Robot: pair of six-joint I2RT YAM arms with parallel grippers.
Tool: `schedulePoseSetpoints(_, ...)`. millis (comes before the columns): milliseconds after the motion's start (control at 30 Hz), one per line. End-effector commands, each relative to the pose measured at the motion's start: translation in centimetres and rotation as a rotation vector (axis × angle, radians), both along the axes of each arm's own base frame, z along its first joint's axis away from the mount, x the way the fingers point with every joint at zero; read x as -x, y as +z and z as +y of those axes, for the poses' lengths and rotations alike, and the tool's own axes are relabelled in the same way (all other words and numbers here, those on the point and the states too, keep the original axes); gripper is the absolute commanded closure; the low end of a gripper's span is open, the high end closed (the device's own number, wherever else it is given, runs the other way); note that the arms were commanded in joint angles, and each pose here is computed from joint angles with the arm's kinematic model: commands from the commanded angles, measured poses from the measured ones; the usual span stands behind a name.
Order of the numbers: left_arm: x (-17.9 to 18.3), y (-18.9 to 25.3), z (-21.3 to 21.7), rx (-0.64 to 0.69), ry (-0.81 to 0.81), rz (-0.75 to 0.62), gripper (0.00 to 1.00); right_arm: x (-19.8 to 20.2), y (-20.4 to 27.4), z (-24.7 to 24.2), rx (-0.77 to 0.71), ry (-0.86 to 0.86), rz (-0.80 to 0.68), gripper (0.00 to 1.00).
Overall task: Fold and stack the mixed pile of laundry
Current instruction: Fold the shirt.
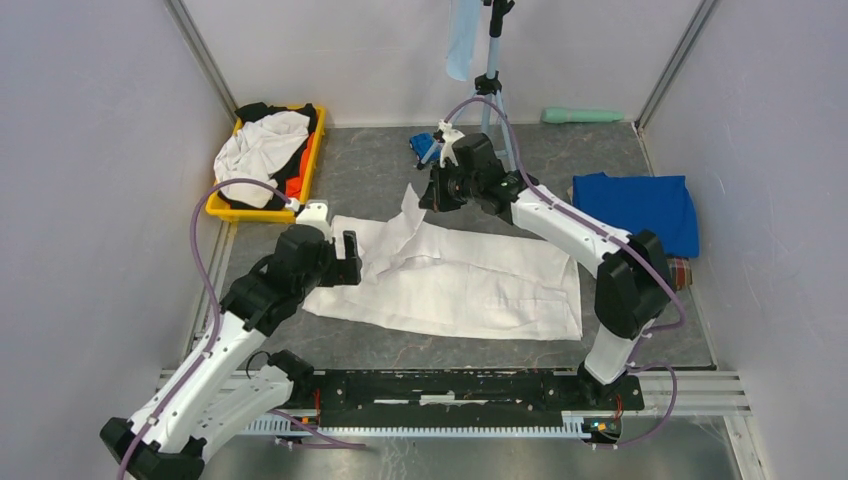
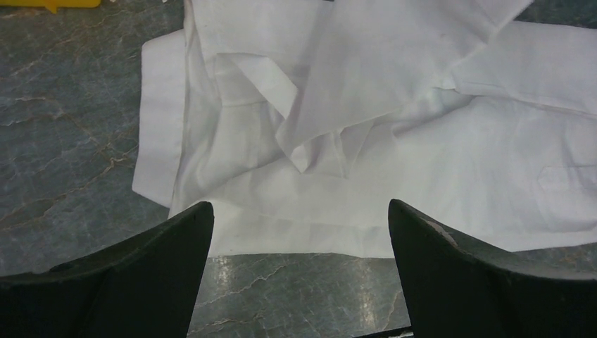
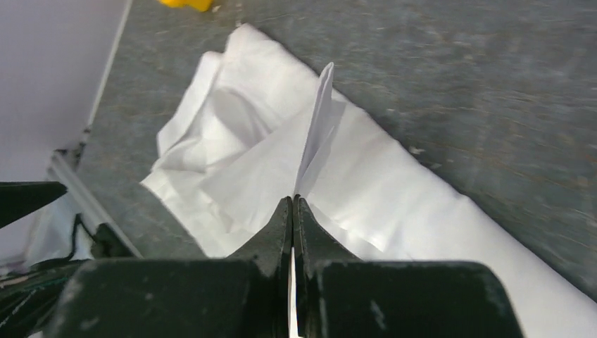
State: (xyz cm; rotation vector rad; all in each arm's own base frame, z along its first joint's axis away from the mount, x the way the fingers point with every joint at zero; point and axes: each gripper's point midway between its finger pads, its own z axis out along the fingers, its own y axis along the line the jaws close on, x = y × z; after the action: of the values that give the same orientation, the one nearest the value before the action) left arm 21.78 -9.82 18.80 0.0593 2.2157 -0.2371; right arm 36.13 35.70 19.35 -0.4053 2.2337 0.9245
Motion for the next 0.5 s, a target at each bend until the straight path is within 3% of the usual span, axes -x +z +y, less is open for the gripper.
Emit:
schedulePoseSetpoints(0,-2.2,0.8,1.7,-0.027,0.193,-0.009,0.00,-1.4,5.8,-5.9,0.113,-0.200,-0.197,1.00)
schedulePoseSetpoints(233,-7.2,1.1,-0.5,-0.037,0.228,-0.007,0.08,0.3,7.0,-15.4,0.273,-0.523,-0.282,1.00)
schedulePoseSetpoints(467,-10.7,-3.8,-2.3,-0.059,0.204,0.113,0.19,3.1,4.3,-18.5,0.302,-0.596,-0.239,1.00)
